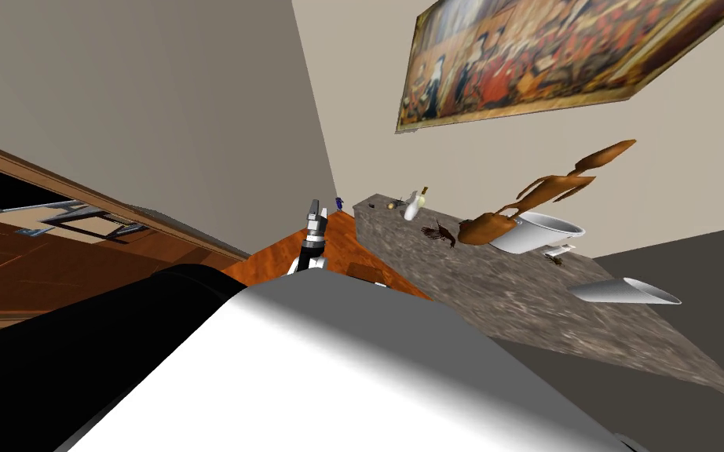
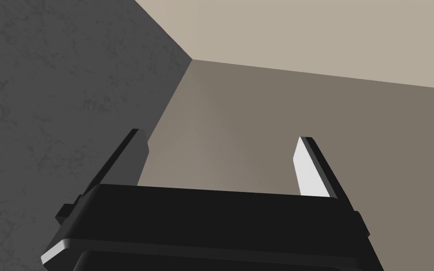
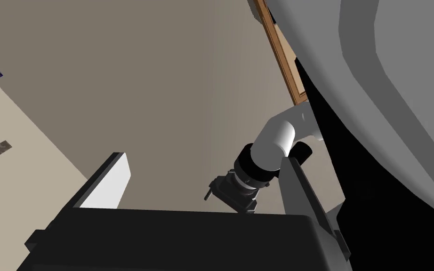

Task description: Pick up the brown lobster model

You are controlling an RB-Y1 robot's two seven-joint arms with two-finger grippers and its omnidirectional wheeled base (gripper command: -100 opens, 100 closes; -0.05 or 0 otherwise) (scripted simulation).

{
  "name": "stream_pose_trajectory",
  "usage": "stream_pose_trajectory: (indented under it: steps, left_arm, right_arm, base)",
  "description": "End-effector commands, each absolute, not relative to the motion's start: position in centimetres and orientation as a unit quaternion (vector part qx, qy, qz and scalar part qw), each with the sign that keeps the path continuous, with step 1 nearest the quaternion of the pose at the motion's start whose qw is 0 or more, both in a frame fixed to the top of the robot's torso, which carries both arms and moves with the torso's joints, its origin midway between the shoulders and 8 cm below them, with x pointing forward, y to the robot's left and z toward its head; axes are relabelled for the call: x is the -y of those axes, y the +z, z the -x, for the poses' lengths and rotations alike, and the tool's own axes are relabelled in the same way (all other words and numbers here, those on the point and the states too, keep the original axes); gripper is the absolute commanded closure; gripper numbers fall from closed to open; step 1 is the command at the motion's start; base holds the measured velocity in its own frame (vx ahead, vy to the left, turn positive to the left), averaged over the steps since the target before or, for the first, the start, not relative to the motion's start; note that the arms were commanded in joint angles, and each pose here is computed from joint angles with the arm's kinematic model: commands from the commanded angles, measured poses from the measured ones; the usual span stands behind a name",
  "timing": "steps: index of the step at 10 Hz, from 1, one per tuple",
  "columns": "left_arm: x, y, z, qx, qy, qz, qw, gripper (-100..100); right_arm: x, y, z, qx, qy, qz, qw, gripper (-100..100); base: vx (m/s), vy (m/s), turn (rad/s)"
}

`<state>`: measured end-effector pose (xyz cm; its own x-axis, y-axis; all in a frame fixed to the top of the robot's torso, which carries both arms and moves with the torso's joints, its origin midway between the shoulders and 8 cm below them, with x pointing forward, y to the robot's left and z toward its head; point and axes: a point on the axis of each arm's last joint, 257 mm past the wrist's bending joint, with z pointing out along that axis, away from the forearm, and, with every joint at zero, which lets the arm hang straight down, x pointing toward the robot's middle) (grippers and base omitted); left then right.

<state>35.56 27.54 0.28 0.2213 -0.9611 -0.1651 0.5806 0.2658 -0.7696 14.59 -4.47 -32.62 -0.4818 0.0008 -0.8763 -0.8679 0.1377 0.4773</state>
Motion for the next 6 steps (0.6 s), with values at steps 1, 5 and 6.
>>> stream_pose_trajectory:
  steps: [1, 5, 6]
  left_arm:
    - [-27.5, 0.3, -35.6, -0.327, -0.531, 0.291, 0.725, 0]
    - [-27.5, 0.3, -35.6, -0.327, -0.531, 0.291, 0.725, 0]
    - [-27.5, 0.3, -35.6, -0.327, -0.531, 0.291, 0.725, 0]
  right_arm:
    - [6.6, -33.3, -15.7, -0.655, 0.545, 0.360, 0.380, -100]
    - [11.4, -34.7, -16.9, -0.677, 0.502, 0.397, 0.363, -100]
    - [12.0, -34.9, -16.9, -0.681, 0.497, 0.400, 0.359, -100]
  base:
    - [0.084, 0.066, 0.055]
    - [0.098, 0.067, 0.027]
    - [0.066, 0.050, -0.003]
